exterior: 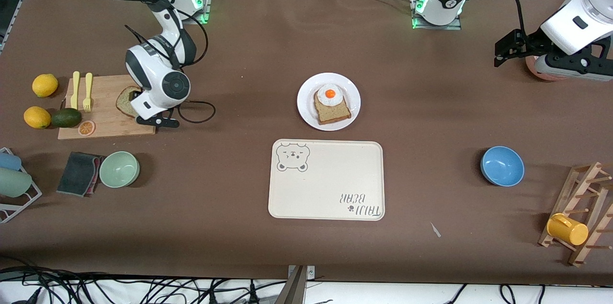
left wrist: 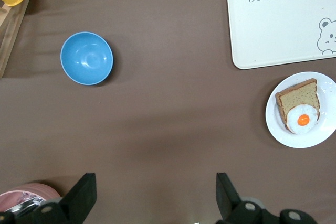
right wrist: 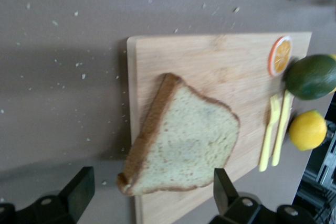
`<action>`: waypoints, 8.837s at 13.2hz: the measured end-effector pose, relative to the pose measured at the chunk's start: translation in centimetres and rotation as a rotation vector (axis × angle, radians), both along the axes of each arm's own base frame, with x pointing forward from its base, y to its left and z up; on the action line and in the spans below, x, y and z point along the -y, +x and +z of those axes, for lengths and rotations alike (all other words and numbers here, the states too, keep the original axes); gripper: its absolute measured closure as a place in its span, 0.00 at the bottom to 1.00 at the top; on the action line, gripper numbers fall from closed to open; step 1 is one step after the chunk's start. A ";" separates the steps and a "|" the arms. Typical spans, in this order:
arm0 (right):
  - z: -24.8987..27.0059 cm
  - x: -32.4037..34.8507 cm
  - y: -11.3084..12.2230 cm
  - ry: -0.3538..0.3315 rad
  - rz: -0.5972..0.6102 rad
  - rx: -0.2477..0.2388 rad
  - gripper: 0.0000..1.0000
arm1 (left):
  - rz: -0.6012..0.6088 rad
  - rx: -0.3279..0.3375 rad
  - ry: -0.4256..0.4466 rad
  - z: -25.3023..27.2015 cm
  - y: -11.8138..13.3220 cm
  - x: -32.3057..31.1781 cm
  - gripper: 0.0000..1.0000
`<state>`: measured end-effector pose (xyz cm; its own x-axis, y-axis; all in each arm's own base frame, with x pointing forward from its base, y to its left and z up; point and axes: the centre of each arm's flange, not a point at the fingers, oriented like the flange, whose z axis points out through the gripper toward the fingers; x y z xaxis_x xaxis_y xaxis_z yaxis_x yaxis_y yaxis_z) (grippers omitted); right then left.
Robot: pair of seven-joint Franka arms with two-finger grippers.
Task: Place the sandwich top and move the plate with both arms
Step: 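Close the right gripper on the bread slice edge and lift it, then carry the bread slice with the right gripper over the white plate, then lower the bread onto the egg slice and open the right gripper, then withdraw the right gripper while the left gripper reaches toward the plate, then lower the left gripper to the white plate rim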
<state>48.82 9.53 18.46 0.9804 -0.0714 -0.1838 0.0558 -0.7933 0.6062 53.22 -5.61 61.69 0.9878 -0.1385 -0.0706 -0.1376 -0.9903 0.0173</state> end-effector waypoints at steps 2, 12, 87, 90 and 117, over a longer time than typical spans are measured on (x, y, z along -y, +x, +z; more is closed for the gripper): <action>-1.0 0.0 -0.2 -0.005 -0.014 -0.004 0.01 | 0.003 0.000 0.000 0.0 0.0 0.0 0.00; -1.9 0.7 -0.4 -0.013 -0.036 -0.017 0.22 | 0.002 -0.001 0.000 0.0 0.0 0.1 0.00; 35.4 -12.6 4.4 0.632 -0.055 0.224 0.00 | 0.028 -0.007 -0.038 -3.9 1.7 -0.1 0.00; 37.4 -4.4 5.1 0.647 -0.108 0.199 0.00 | 0.040 0.019 -0.038 -11.9 2.7 0.0 0.00; 38.1 8.3 6.5 0.596 -0.060 0.192 0.00 | 0.185 -0.149 -0.610 -43.0 -2.4 17.4 0.14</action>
